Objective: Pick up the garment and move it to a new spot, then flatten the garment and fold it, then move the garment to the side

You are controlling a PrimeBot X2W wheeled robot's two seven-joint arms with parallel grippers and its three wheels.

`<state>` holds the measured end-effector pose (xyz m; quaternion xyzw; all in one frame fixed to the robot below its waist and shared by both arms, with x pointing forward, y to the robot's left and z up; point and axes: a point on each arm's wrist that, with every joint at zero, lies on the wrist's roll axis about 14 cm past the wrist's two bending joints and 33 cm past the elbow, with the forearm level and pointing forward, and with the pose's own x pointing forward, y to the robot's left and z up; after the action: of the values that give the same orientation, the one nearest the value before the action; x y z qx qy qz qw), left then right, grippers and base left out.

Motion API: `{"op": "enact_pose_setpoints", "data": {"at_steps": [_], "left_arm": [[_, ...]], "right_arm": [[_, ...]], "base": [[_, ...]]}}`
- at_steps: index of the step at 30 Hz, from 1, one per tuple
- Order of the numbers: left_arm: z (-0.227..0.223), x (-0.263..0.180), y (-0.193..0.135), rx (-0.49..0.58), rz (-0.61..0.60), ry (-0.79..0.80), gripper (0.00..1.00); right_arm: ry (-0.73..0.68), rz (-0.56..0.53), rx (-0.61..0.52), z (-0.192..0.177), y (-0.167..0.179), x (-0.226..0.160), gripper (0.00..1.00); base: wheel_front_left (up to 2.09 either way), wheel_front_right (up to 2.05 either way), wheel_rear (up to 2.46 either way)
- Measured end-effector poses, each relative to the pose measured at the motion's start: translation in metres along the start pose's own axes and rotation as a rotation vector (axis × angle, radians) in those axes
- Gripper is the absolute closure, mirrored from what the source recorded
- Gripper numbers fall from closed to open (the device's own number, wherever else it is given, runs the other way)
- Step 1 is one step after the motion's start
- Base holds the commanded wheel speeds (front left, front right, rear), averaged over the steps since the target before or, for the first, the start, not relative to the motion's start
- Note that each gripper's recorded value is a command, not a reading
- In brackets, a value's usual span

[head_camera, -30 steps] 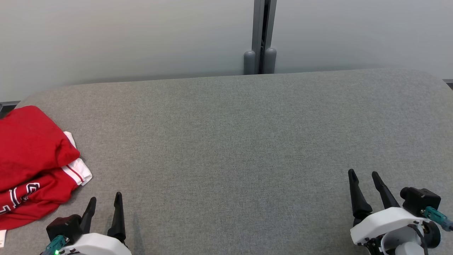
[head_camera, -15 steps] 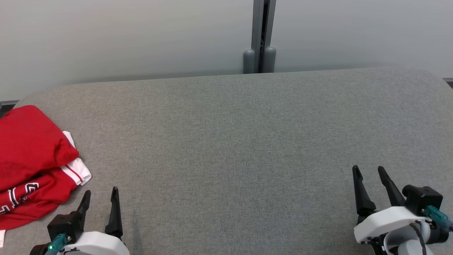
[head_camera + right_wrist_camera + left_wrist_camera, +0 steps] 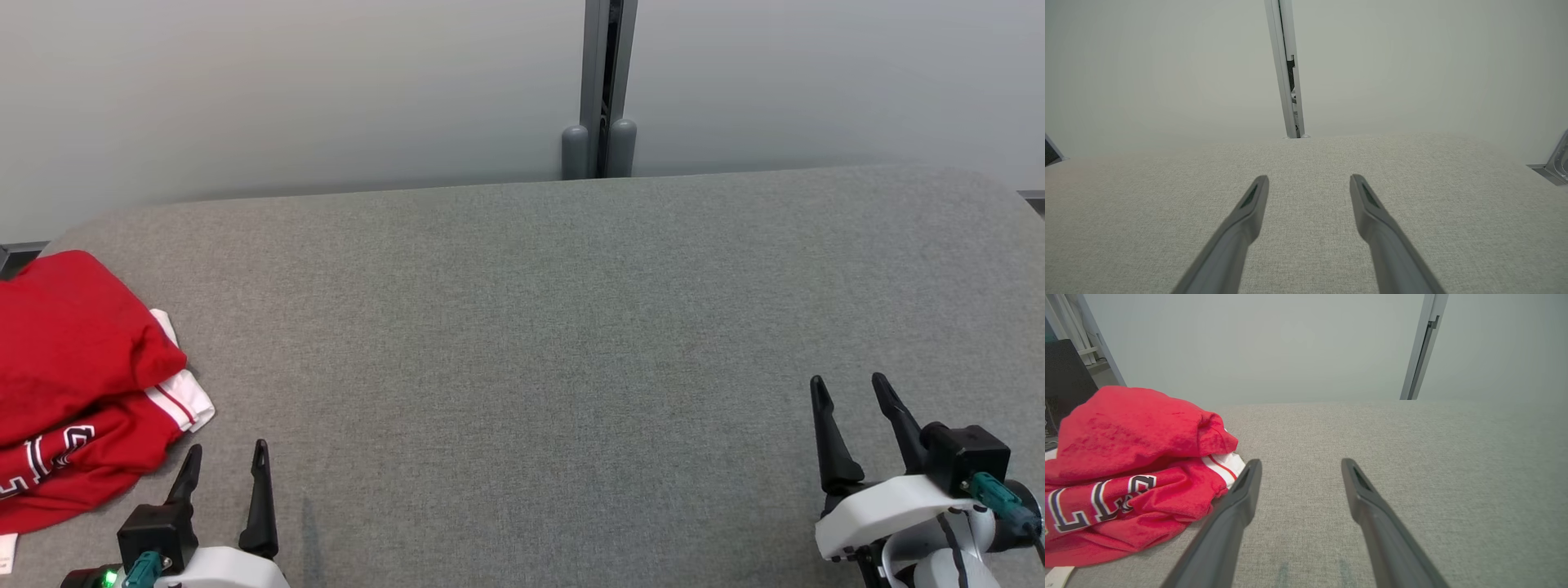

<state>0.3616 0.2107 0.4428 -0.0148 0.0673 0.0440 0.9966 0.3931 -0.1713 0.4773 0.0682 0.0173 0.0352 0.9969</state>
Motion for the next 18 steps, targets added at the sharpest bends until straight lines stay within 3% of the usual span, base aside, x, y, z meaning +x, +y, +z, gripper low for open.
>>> {"op": "enact_pose_setpoints", "data": {"at_steps": [11, 18], "left_arm": [[-0.007, -0.003, 0.0, 0.079, -0.011, 0.01, 0.0], [-0.009, -0.006, 0.007, 0.075, 0.014, 0.017, 0.0]], "right_arm": [[0.014, 0.011, -0.071, -0.006, 0.0, 0.0, 0.0], [0.025, 0.045, -0.073, -0.011, 0.01, 0.006, 0.0]], "base": [[0.0, 0.0, 0.0], [0.0, 0.0, 0.0]]}}
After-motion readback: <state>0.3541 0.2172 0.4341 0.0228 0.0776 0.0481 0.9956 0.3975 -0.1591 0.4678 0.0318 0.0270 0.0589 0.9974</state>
